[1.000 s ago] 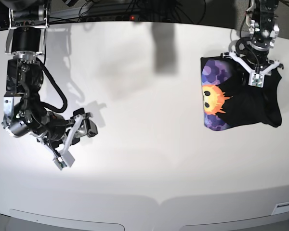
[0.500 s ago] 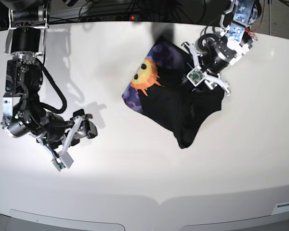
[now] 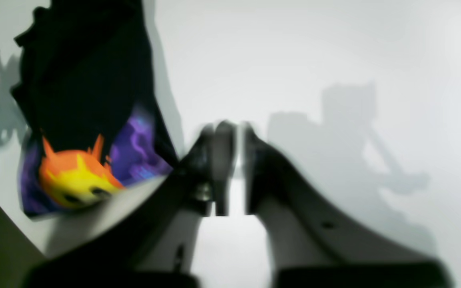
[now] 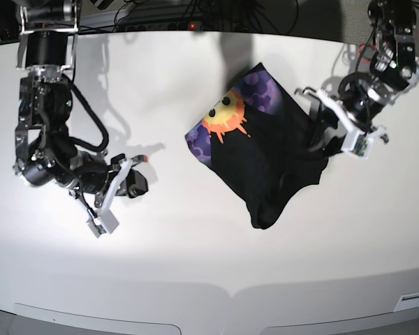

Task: Fold the T-shirt properly
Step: 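Grasp the shirt edges with both grippers and pull them apart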

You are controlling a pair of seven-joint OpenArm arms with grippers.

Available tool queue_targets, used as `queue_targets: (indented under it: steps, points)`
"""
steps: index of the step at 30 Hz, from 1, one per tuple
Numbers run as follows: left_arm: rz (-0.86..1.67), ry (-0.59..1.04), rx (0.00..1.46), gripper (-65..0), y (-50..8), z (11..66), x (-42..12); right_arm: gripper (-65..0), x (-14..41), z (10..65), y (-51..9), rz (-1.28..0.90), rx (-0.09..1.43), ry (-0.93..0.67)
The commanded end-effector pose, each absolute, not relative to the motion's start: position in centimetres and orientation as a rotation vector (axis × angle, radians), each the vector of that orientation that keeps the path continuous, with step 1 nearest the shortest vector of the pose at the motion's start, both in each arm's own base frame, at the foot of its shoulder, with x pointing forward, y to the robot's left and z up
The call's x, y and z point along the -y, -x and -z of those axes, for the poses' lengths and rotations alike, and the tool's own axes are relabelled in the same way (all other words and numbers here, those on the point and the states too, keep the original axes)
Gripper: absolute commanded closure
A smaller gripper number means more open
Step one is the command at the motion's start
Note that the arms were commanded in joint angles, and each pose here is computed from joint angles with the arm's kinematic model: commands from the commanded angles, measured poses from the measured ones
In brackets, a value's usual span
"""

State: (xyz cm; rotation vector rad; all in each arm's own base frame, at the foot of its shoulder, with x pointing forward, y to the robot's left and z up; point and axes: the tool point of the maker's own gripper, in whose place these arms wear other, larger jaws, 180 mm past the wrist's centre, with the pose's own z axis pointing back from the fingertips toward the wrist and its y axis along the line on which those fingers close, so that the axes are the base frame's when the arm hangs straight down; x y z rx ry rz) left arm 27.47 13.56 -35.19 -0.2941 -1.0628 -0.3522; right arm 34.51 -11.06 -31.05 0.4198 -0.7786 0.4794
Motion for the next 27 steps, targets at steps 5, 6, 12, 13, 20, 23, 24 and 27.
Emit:
queue_targets:
  steps: [5,6,12,13,20,23,24,27]
  points:
    - [0.156,0.187,1.036,-16.3,-25.3,37.2,-17.5,0.0,9.8,30.5,-35.7,-0.502,0.896,-0.401]
    - [0.139,0.183,1.038,-13.1,-25.1,37.6,-17.8,0.0,9.7,31.3,-35.7,-0.507,0.879,-0.393]
    - [0.033,0.212,0.982,0.0,-25.7,41.0,-18.9,0.0,8.5,37.1,-35.5,-0.529,0.783,-0.385]
    - [0.008,0.223,0.968,0.0,-26.0,41.6,-19.1,0.0,8.2,37.8,-35.4,-0.531,0.774,-0.391]
    - [-0.064,0.304,0.897,0.0,-28.4,44.5,-18.7,0.0,4.3,39.8,-34.8,-0.569,0.718,-0.436]
    - [-0.044,0.337,0.891,0.0,-29.3,44.3,-17.0,0.0,2.8,40.1,-34.2,-0.568,0.695,-0.465]
    - [-0.035,0.345,0.889,0.0,-29.6,44.2,-16.6,0.0,2.4,40.3,-33.8,-0.579,0.673,-0.472]
    - [-0.018,0.364,0.906,0.0,-30.5,43.7,-15.6,0.0,1.4,41.1,-32.1,-0.622,0.607,-0.489]
